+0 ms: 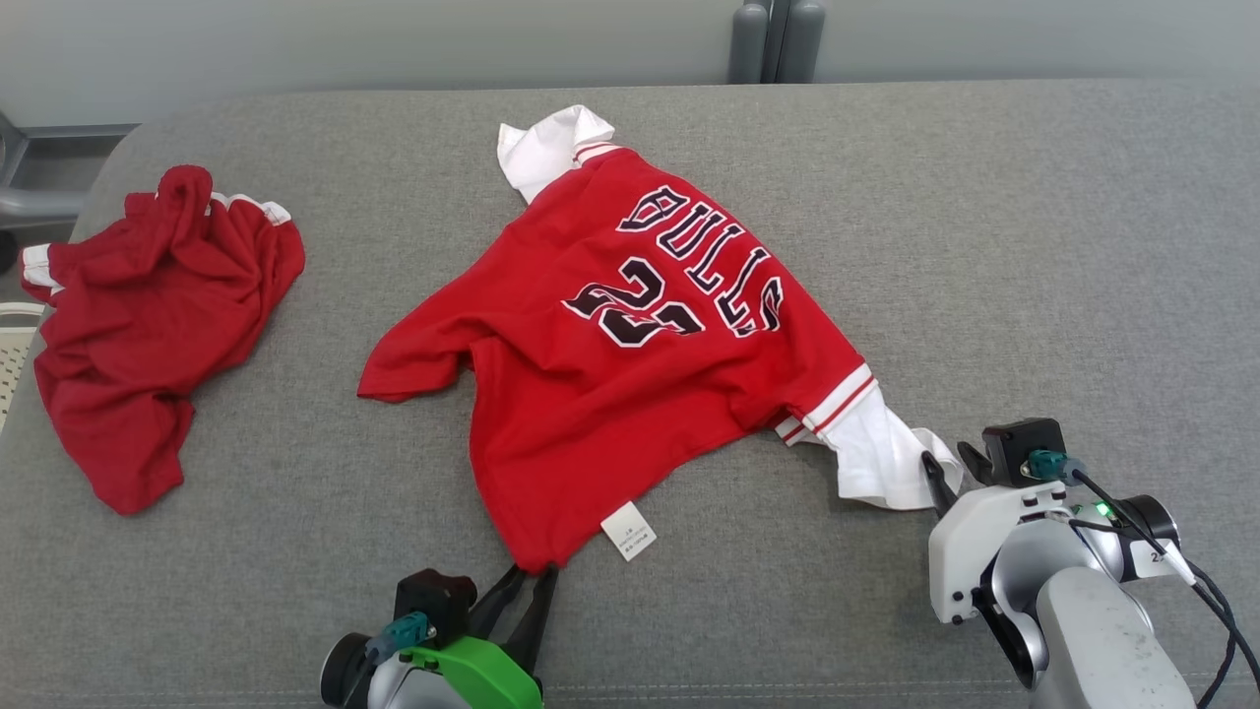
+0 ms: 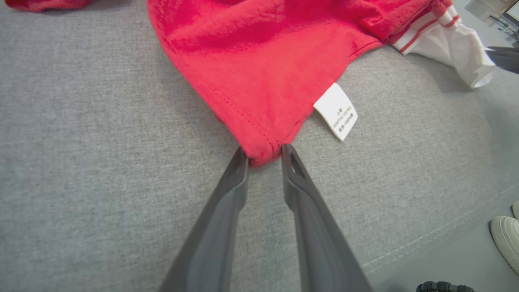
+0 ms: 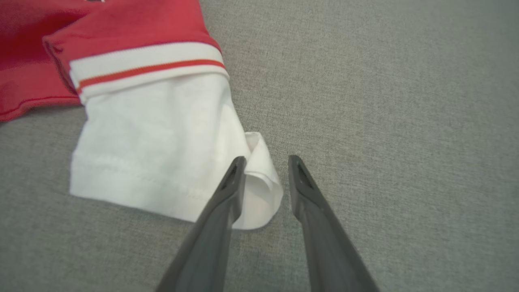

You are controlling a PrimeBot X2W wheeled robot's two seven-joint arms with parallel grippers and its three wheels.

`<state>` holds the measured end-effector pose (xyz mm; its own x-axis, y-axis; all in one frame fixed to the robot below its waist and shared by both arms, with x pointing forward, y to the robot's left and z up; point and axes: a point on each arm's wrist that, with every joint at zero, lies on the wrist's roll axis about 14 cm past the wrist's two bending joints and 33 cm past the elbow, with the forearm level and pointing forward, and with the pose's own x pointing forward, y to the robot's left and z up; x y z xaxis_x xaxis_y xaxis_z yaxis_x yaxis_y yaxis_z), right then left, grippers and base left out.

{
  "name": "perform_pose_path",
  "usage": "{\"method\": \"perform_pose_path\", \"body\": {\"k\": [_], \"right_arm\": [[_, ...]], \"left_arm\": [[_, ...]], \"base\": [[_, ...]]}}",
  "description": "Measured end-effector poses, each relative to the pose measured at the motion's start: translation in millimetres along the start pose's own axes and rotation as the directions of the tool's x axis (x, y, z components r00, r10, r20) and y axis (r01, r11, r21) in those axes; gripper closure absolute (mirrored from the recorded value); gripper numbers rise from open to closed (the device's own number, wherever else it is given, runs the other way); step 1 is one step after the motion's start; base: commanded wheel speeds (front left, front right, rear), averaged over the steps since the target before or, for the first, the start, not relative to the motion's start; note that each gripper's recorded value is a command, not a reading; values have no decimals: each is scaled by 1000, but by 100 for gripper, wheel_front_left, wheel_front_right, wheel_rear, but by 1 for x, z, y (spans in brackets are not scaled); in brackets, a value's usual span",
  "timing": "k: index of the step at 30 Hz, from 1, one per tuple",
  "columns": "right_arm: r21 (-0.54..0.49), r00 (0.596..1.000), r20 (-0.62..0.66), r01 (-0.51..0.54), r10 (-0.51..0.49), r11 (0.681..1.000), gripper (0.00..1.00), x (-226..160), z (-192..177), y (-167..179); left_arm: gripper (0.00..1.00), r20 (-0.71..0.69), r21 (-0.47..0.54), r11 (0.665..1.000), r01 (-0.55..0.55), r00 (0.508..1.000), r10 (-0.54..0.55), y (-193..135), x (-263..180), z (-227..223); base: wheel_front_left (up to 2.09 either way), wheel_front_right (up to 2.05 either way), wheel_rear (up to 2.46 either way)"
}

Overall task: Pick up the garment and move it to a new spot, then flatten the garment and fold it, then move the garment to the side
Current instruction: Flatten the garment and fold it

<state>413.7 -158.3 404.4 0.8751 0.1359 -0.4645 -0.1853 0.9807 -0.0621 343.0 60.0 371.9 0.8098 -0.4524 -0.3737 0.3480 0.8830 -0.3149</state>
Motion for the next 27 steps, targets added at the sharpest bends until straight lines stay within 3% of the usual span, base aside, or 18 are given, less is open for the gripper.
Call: {"method": "perform_pose_path", "body": {"k": [2,5,6,7,8,9,17,21,27], "right_arm": [[1,1000,-2,-1,1,1000,53,1,-1,1],[2,1000,-4,7,-7,1000,57,1,-1,-1],[4,1000,-6,11,-11,1000,60,0,-2,-3],[3,1000,-9,14,-14,1000,69,0,-3,-3],[5,1000,-11,17,-17,1000,88,-1,-4,-4],[7,1000,-13,19,-19,1000,100,-1,-5,-4],[38,998,29,52,-53,998,100,-7,2,-14],[138,993,87,63,-76,988,100,-10,14,-21],[169,969,221,73,-110,983,100,-17,52,-31]], "left_arm": [[63,-2,-2,1000,-3,1000,3,1,0,-1],[75,0,-3,1000,-7,1000,7,4,0,0],[88,0,-4,1000,-9,1000,9,4,0,0],[100,-1,-3,1000,-10,1000,10,5,0,-1],[100,0,-6,1000,-11,1000,11,5,0,-1],[100,-1,-10,1000,-12,1000,12,5,0,-1],[100,48,-35,999,-18,999,19,7,0,11],[100,137,-47,999,-22,990,28,12,0,39],[100,301,-24,998,-53,952,58,24,-8,96]], "base": [[0,0,0],[0,0,0],[0,0,0],[0,0,0],[0,0,0],[0,0,0],[0,0,0],[0,0,0],[0,0,0]]}}
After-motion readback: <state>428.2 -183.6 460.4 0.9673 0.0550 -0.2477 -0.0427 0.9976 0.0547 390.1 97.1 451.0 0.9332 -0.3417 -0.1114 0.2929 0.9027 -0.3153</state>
